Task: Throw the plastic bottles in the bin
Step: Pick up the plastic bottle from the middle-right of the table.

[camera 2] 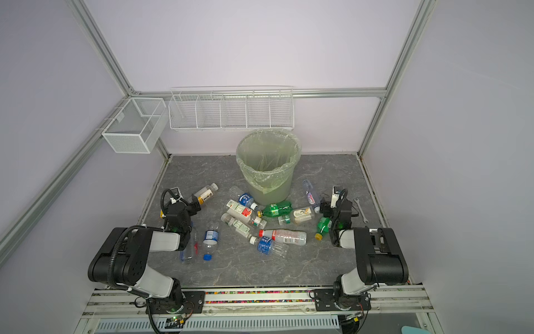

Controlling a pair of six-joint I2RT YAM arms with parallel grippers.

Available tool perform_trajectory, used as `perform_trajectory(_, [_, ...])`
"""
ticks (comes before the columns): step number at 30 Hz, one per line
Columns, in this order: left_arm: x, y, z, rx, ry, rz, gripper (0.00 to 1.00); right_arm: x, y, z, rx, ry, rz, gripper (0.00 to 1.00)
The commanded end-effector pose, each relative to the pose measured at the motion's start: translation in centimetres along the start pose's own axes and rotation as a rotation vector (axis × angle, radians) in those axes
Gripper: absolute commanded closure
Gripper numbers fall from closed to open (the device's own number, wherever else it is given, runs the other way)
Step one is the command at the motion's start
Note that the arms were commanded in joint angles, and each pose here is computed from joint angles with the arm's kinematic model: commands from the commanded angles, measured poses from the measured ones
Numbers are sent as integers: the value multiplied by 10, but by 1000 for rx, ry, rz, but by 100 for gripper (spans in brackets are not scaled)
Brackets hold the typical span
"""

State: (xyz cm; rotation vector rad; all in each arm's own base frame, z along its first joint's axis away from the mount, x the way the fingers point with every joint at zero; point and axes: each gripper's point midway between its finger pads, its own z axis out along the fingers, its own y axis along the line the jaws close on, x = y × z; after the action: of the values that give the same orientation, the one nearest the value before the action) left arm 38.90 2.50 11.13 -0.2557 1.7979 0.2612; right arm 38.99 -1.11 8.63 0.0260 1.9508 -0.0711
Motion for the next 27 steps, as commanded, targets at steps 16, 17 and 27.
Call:
perform_trajectory(16, [-11, 3, 4, -18, -34, -3, 1, -8, 5, 3, -21, -28, -20, 12])
perform_trajectory(17, [-12, 3, 4, -19, -34, -4, 1, -9, 6, 3, -22, -29, -20, 12])
perform_trajectory(27, [-12, 4, 4, -23, -39, -6, 1, -18, 4, -2, 14, -30, -32, 12])
